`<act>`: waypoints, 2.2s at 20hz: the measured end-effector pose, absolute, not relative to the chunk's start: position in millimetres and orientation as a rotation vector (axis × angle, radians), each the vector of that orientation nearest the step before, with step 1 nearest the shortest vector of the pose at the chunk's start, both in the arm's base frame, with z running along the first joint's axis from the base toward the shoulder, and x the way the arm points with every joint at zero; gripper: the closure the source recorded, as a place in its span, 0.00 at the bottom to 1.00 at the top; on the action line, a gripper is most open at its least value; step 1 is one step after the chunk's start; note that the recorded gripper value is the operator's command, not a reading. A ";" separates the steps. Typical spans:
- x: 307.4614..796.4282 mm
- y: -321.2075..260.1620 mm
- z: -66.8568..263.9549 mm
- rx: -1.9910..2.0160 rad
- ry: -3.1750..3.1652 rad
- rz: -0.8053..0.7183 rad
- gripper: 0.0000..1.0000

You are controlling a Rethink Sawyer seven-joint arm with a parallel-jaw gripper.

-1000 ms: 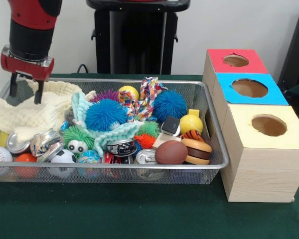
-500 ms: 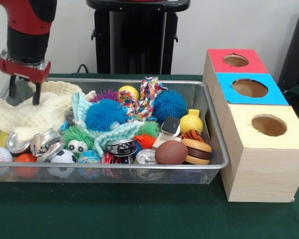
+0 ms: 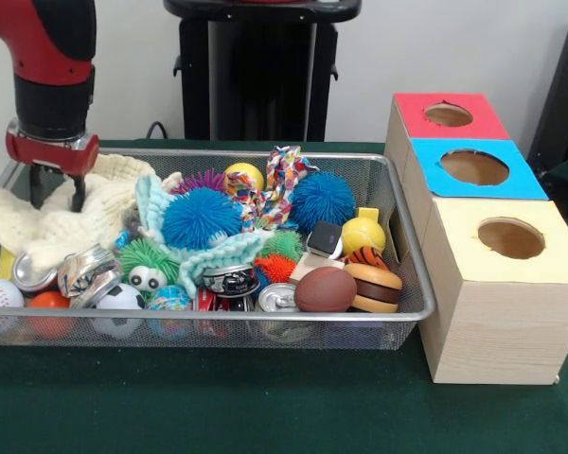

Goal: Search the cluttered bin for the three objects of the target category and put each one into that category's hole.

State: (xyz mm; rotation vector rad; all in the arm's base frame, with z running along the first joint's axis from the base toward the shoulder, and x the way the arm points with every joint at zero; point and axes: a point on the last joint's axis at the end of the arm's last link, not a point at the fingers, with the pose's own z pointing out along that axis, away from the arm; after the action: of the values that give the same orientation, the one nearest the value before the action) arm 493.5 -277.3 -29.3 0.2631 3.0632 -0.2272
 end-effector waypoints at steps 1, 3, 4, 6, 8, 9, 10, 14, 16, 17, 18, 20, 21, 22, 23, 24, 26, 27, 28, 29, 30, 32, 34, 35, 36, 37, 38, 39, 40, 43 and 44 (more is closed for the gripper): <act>492.0 -277.6 -30.6 0.277 3.064 -0.216 0.00; 490.5 -278.2 -32.1 0.296 3.065 -0.202 0.00; 490.0 -279.5 -33.6 0.321 3.063 -0.184 0.00; 490.7 -279.3 -34.4 0.333 3.061 -0.172 0.00; 491.5 -278.4 -35.6 0.344 3.060 -0.158 0.00; 491.9 -277.8 -36.2 0.348 3.059 -0.152 0.00; 492.0 -277.5 -36.9 0.352 3.059 -0.146 0.00; 490.7 -276.2 -42.0 0.364 3.055 -0.124 0.00; 490.9 -275.3 -43.4 0.363 3.050 -0.119 0.00; 492.4 -274.7 -44.5 0.361 3.035 -0.112 1.00; 492.7 -274.7 -44.5 0.361 3.033 -0.111 1.00; 493.3 -274.7 -44.6 0.361 3.028 -0.109 1.00; 493.8 -275.0 -44.7 0.362 3.022 -0.104 1.00; 493.8 -275.1 -44.6 0.364 3.020 -0.101 1.00; 493.6 -275.2 -44.5 0.367 3.018 -0.096 1.00; 492.9 -275.1 -44.3 0.375 3.015 -0.085 1.00; 491.9 -274.4 -42.2 0.405 3.008 -0.050 1.00; 491.9 -273.1 -40.3 0.425 3.003 -0.028 1.00; 492.1 -271.9 -38.8 0.440 3.000 -0.011 1.00; 492.5 -269.8 -35.8 0.469 2.994 0.019 1.00; 493.3 -267.1 -32.0 0.503 2.986 0.053 1.00; 495.9 -260.1 -20.5 0.580 2.968 0.130 1.00; 499.4 -253.6 -9.0 0.642 2.955 0.191 1.00; 501.6 -249.5 -2.0 0.672 2.949 0.223 1.00; 504.5 -244.4 6.6 0.706 2.943 0.260 1.00; 506.5 -241.0 12.6 0.726 2.939 0.284 1.00; 509.3 -236.6 20.0 0.749 2.934 0.312 1.00; 511.3 -232.5 25.7 0.765 2.931 0.335 1.00; 514.4 -225.9 33.9 0.786 2.926 0.367 1.00; 524.2 -204.7 54.7 0.819 2.911 0.451 1.00; 526.2 -199.7 58.9 0.822 2.908 0.469 1.00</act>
State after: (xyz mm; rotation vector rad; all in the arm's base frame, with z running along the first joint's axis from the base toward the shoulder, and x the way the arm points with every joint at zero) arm 526.2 -199.7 58.9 0.8224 2.9078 0.4689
